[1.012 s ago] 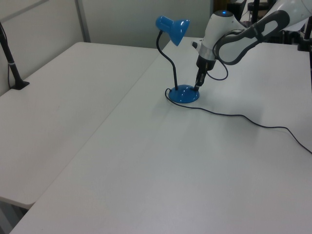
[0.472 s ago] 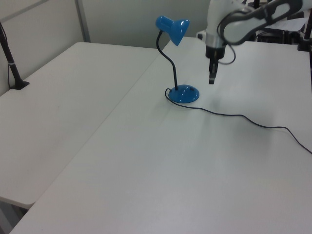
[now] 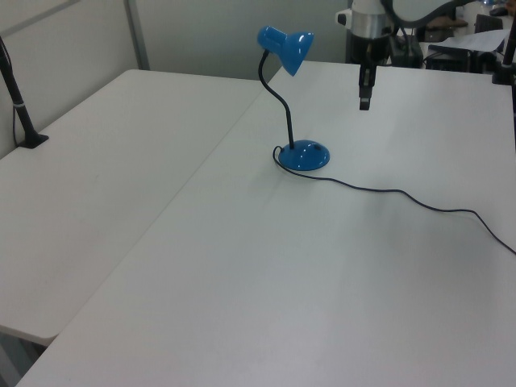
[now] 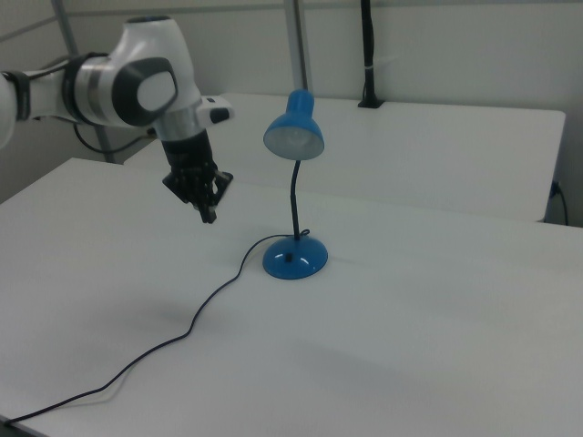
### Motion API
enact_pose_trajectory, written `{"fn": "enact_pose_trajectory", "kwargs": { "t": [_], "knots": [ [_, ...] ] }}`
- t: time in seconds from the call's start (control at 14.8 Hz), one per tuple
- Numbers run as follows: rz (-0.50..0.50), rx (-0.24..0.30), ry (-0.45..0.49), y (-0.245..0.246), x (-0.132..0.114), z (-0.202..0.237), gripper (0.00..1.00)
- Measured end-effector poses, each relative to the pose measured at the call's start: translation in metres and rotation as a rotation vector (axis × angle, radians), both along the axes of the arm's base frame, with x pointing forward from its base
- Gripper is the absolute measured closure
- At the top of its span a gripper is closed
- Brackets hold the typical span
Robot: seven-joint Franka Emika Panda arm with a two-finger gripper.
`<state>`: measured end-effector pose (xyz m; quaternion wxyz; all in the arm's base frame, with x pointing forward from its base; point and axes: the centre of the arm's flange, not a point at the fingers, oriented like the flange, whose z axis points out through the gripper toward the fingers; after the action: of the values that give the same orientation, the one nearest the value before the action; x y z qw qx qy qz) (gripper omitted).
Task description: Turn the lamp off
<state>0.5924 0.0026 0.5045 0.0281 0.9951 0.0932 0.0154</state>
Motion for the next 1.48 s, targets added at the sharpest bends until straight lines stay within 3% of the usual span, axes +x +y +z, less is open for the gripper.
{"fn": "enact_pose_trajectory", "kwargs": {
  "t": [0.2,0.34,0.61,0.67,0.74,1.01,1.48],
  "knots": [
    [-0.050,-0.004,0.010,0.006,-0.008,0.033,0.82],
    [-0.058,-0.004,-0.002,0.006,-0.008,0.054,0.68],
    [-0.063,-0.003,-0.016,0.005,-0.007,0.070,0.27],
    [-0.068,-0.004,-0.005,0.005,-0.008,0.070,0.11],
    [-0.083,-0.005,0.005,0.004,-0.010,0.069,0.04],
    [-0.172,-0.007,0.005,-0.003,-0.018,0.083,0.00],
    [-0.216,-0.009,-0.022,-0.022,-0.027,0.100,0.00]
  ]
}}
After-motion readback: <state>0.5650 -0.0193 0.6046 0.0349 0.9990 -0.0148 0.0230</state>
